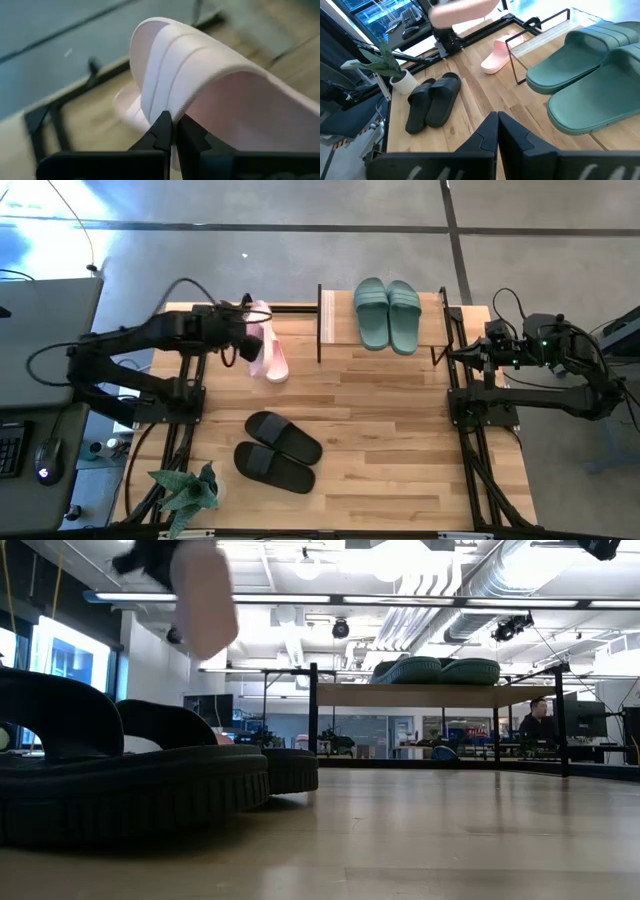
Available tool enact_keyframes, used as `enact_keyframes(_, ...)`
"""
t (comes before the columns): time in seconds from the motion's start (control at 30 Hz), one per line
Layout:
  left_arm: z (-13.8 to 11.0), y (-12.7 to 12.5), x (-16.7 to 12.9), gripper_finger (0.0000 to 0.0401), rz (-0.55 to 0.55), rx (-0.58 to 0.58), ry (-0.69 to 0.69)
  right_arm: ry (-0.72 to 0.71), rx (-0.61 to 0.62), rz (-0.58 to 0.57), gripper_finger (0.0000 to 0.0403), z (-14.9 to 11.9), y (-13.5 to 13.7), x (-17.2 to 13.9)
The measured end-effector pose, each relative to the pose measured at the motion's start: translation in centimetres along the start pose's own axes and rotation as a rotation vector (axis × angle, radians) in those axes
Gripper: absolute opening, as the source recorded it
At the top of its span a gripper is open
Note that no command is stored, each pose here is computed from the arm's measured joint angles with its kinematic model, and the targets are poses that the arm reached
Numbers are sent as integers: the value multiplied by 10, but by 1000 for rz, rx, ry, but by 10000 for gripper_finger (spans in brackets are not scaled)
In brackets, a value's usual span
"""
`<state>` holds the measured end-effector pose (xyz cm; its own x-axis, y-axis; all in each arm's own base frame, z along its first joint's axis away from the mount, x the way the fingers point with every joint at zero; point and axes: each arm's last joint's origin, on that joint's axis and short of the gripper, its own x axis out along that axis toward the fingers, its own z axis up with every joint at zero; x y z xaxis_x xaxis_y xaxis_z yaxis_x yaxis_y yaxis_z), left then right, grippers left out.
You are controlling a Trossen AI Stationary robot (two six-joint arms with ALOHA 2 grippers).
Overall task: Pick and place slides into the shelf
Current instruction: Put the left pink slide under the shelf
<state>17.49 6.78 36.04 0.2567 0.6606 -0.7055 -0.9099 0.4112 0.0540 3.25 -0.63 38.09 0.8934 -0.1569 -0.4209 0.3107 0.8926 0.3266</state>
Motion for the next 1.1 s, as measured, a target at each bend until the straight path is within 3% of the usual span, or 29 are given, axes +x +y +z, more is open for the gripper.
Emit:
enact_keyframes(0.27, 44, -33, -68, 1, -365, 83, -366, 0, 0, -1, 2, 0, 0, 0)
enact_keyframes(0.47, 46, -80, -75, 0, -489, 209, -501, 0, 0, 0, 2, 0, 0, 0)
enact_keyframes(0.6, 33, -130, -59, 0, -485, 320, -504, 0, 0, 0, 2, 0, 0, 0)
enact_keyframes(0.9, -23, -239, -1, 0, -347, 556, -427, 0, 0, 0, 2, 0, 0, 0)
enact_keyframes(1.1, -43, -284, 28, 0, -283, 679, -321, -1, 0, -1, 2, 0, 0, 0)
